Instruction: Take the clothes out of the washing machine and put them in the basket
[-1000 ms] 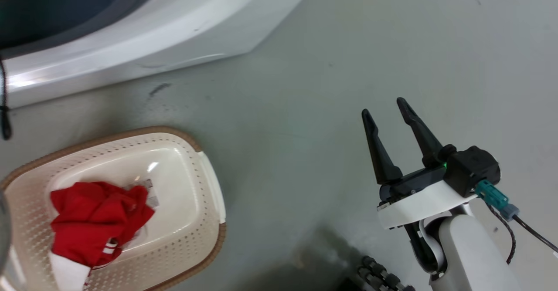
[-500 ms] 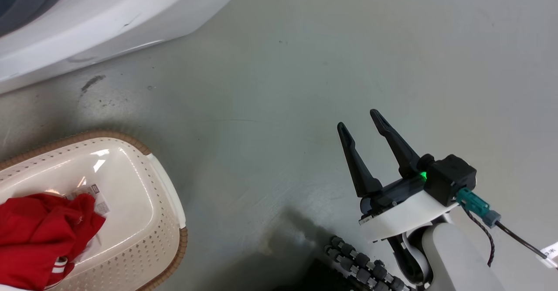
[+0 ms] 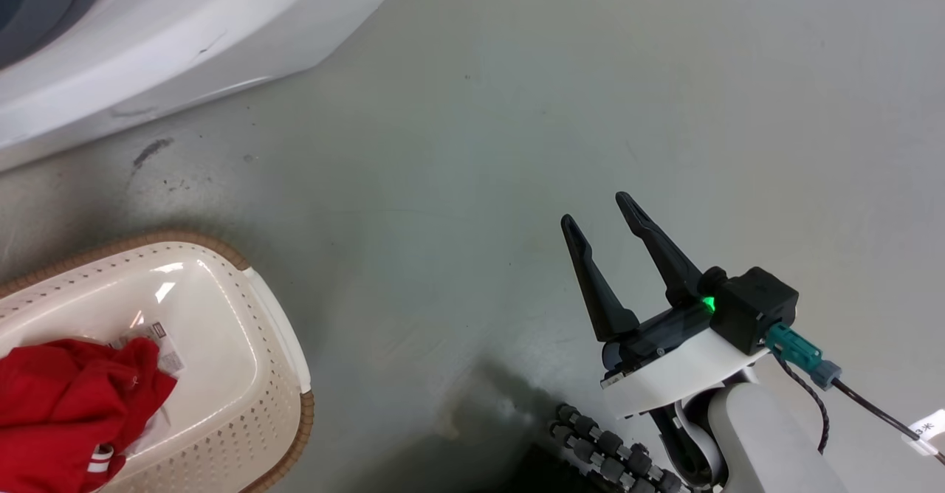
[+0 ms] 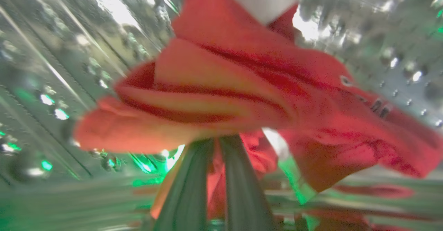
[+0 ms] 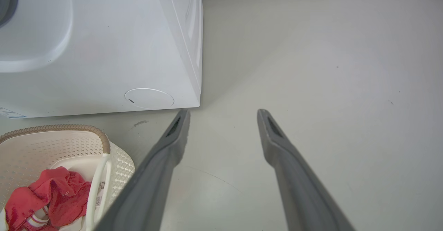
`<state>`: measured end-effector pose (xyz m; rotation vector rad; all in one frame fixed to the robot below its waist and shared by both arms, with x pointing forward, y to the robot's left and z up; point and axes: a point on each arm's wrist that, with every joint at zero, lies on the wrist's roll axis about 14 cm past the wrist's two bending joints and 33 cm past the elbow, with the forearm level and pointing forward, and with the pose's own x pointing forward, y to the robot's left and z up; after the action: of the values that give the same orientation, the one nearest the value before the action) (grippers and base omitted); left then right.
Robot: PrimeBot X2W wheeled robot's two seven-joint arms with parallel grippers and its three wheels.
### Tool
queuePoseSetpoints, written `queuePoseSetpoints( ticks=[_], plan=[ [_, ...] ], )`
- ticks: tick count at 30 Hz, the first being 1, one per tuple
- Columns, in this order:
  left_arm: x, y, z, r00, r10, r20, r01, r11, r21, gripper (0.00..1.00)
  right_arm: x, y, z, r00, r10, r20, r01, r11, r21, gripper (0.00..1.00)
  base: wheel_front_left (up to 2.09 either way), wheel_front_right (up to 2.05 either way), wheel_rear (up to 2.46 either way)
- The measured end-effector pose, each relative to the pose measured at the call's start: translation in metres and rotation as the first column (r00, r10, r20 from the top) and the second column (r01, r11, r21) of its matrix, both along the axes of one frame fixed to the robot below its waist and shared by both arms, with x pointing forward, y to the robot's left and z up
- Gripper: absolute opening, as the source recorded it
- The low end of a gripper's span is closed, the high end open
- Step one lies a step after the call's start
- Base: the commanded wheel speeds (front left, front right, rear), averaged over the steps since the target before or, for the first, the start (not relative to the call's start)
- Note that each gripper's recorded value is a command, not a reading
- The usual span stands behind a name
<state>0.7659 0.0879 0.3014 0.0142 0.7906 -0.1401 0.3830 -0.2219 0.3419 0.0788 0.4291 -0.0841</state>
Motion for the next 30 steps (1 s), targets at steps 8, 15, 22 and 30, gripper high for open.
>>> queuePoseSetpoints(
  ticks=[8,15,22,30],
  plan=[
    [0.008,0.001,0.056,0.951,-0.033,0.308,0.027,0.999,0.023,0.00,0.007,-0.004,0.019,0.998,0.000,0.060,0.000,1.000,-0.011,1.00,0.00,0.00,0.00],
    [-0.021,-0.001,0.088,0.896,-0.016,0.443,0.026,1.000,-0.016,0.00,0.010,-0.007,0.044,0.991,0.011,0.131,-0.006,0.999,-0.041,1.00,0.00,0.00,0.00],
    [-0.059,0.009,0.126,0.850,0.022,0.527,0.012,0.998,-0.060,0.00,0.001,-0.006,0.066,0.982,0.015,0.186,-0.006,0.999,-0.050,1.00,0.00,0.00,0.00],
    [-0.114,0.025,0.157,0.816,0.045,0.576,0.006,0.996,-0.086,0.00,-0.010,-0.002,0.092,0.968,0.023,0.249,-0.011,0.999,-0.052,1.00,0.00,0.00,0.00]
  ],
)
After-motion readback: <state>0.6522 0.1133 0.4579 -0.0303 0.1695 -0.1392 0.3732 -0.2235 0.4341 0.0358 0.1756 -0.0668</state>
